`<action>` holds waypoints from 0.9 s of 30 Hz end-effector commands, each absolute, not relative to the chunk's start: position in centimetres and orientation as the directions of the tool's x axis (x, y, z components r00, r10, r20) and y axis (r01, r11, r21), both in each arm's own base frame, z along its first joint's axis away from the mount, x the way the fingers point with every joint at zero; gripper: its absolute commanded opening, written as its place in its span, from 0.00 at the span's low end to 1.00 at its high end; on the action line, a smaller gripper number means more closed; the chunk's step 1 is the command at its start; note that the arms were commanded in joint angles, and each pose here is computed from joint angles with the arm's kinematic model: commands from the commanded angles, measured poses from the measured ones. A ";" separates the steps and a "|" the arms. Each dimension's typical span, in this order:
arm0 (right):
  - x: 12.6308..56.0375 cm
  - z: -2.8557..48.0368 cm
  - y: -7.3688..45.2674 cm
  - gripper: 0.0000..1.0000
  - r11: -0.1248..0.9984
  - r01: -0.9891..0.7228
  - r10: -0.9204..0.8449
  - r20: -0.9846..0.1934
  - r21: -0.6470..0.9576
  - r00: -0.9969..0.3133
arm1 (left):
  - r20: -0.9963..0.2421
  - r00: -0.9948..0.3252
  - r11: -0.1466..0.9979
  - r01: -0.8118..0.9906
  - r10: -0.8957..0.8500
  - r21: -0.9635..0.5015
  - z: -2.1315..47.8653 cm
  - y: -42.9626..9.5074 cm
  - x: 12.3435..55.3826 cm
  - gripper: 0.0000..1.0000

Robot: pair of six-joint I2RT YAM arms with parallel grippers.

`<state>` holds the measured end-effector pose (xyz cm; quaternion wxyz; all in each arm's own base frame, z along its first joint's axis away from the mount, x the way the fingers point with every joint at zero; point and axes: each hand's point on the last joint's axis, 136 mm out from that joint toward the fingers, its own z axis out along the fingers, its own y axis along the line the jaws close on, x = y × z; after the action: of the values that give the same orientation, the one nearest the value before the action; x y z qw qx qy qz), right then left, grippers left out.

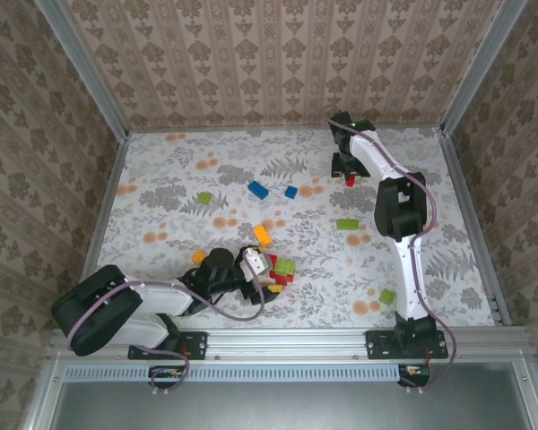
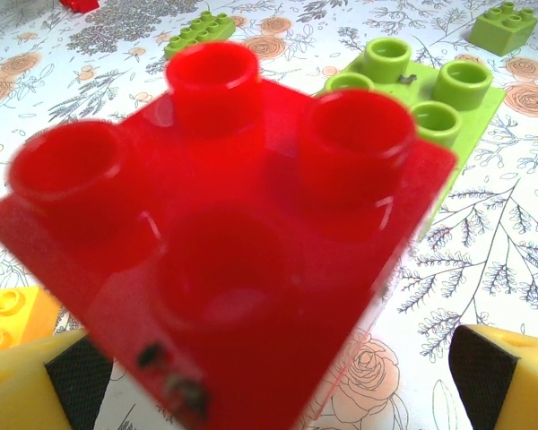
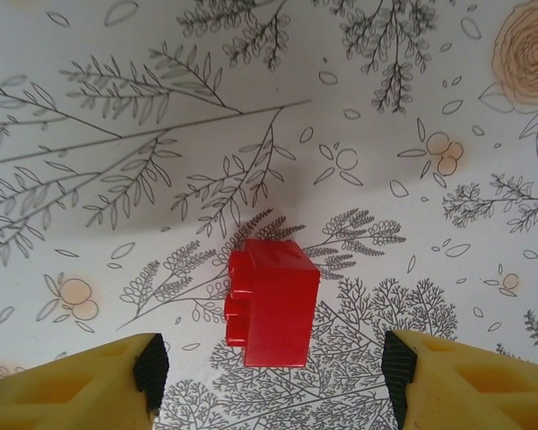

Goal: Assemble a carrot with lego

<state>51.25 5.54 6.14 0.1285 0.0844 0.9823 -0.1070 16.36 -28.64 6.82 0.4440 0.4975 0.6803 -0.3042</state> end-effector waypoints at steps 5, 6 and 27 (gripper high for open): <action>50.4 4.1 5.4 0.61 0.959 0.188 0.141 -0.219 -0.210 -0.965 | -0.919 -0.088 0.304 0.952 0.385 0.037 7.6 -29.3 16.7 1.00; 50.4 4.1 5.5 0.60 0.960 0.187 0.140 -0.219 -0.210 -0.966 | -0.918 -0.090 0.304 0.952 0.387 0.035 7.6 -29.3 16.7 1.00; 50.8 2.7 5.4 0.36 0.960 0.180 0.136 -0.205 -0.214 -0.969 | -0.912 -0.097 0.310 0.950 0.398 0.035 7.3 -29.4 16.9 1.00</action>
<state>50.68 5.51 2.66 0.0946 0.0790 0.9857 -0.1152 16.36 -28.69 6.18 0.4345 0.4995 0.6858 -0.3023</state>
